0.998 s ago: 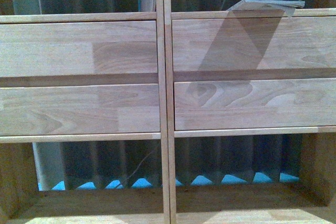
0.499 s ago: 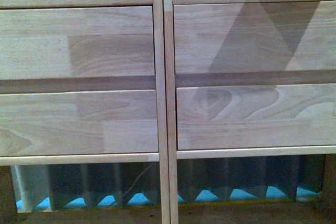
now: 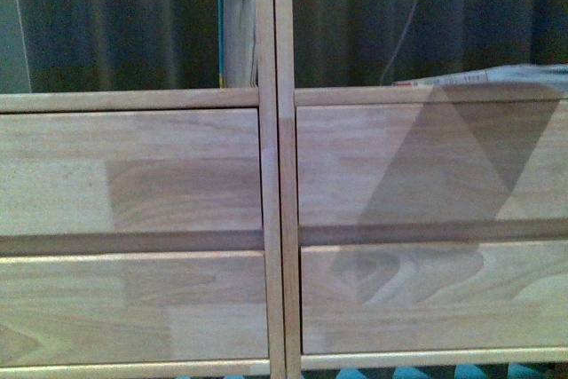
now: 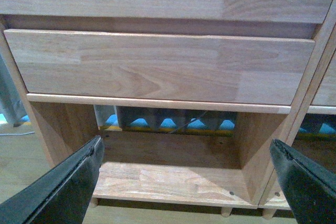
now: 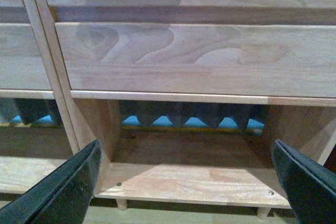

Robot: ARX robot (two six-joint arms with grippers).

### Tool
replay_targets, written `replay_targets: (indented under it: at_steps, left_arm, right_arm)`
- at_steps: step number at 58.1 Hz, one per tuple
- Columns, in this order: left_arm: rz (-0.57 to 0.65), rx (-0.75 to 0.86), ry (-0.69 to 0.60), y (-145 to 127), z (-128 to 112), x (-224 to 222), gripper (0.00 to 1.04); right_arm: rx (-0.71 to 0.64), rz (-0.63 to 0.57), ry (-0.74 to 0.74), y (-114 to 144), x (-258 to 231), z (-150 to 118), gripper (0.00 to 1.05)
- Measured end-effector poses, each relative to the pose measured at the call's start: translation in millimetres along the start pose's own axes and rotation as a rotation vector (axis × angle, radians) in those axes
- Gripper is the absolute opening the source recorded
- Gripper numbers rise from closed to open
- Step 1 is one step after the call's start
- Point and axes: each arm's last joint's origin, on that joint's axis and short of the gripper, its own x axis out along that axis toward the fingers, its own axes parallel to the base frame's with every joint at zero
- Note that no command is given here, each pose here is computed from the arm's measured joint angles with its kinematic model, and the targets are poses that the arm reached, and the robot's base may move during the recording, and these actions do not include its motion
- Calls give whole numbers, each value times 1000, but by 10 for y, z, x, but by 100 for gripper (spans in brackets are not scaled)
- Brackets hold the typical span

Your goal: Organize books on shelf

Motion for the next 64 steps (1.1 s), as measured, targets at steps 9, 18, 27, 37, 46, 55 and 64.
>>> replay_targets:
  at_steps: [9, 18, 27, 37, 46, 55, 64]
  left_arm:
    - [-1, 0, 0, 0, 0, 0, 97]
    - [-2, 0, 0, 0, 0, 0, 97]
    - [-1, 0, 0, 0, 0, 0, 97]
    - [-1, 0, 0, 0, 0, 0, 97]
    - [-1, 0, 0, 0, 0, 0, 97]
    - [-1, 0, 0, 0, 0, 0, 97]
    - [-1, 0, 0, 0, 0, 0, 97]
  right_arm:
    - [1, 0, 0, 0, 0, 0, 98]
    - [236, 200, 41, -35, 60, 91, 98]
    - [549, 290, -24, -121, 280, 634, 98]
    - [853, 302, -8, -143, 797, 1050, 98]
    - [1089, 280, 61, -65, 1411, 1145, 98]
    - [1220, 245, 113, 72, 1829, 1114, 98]
    - [1281, 233, 113, 165, 2095, 1176, 98]
